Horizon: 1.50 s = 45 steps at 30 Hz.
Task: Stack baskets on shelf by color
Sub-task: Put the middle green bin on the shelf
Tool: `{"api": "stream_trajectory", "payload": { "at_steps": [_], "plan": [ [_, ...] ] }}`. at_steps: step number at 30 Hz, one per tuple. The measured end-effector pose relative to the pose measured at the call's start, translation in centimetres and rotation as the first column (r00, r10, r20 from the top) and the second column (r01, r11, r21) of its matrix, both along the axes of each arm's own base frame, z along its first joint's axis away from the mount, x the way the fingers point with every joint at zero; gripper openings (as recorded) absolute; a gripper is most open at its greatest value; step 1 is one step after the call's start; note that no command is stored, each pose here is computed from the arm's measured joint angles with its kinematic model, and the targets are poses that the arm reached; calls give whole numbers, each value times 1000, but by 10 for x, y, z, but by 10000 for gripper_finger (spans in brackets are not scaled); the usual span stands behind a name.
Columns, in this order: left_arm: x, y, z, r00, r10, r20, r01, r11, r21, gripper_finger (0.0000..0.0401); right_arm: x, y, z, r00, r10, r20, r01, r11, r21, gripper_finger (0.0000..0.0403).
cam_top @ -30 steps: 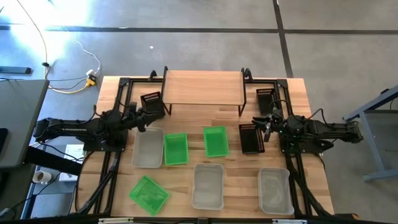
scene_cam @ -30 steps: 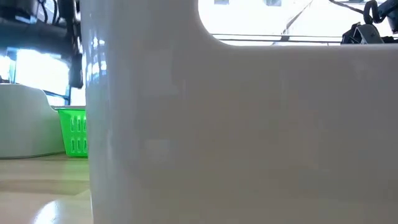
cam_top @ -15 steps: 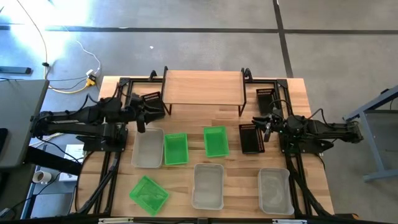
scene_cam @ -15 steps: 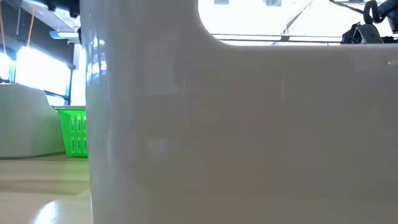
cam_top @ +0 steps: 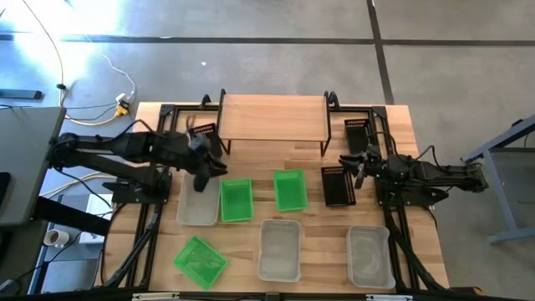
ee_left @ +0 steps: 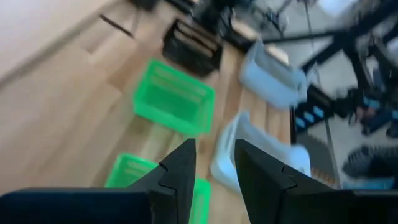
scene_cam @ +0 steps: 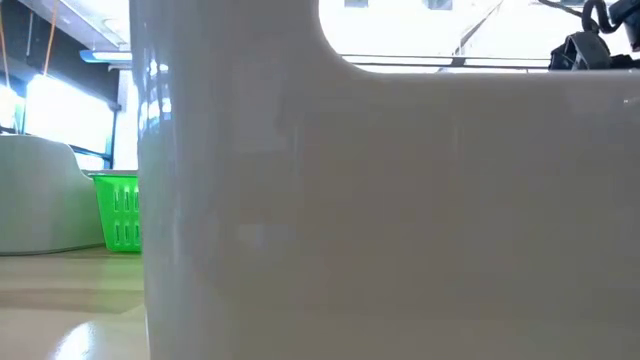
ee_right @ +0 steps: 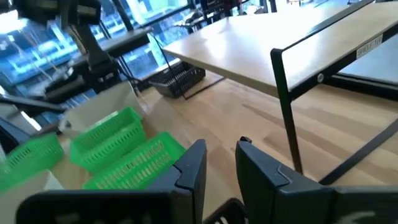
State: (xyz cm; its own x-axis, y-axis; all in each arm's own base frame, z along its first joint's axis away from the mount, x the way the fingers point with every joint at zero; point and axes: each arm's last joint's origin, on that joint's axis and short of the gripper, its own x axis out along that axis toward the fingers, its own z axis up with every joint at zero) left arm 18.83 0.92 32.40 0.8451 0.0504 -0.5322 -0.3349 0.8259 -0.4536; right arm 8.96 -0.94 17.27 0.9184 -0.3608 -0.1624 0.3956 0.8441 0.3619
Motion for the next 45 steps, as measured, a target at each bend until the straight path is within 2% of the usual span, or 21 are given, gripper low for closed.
{"api": "stream_trajectory", "payload": {
  "at_steps": [4, 11, 21, 45],
  "plan": [
    [17, -15, -9, 996, -55, -67, 56, 998, 17, 101, 0, 0, 0, 1000, -8, 22, 7, 999, 51, 73],
    [43, -45, -37, 973, -102, -206, 119, 990, 76, 101, 0, 0, 0, 1000, -6, 21, 6, 999, 46, 73],
    [66, -82, -75, 924, -168, -342, 210, 974, 88, 101, 0, 0, 0, 1000, -5, 16, 5, 999, 44, 73],
    [92, -97, -138, 825, -145, -547, 250, 960, 123, 101, -1, 0, -5, 999, -5, -35, 7, 999, 50, 73]
  ]
}}
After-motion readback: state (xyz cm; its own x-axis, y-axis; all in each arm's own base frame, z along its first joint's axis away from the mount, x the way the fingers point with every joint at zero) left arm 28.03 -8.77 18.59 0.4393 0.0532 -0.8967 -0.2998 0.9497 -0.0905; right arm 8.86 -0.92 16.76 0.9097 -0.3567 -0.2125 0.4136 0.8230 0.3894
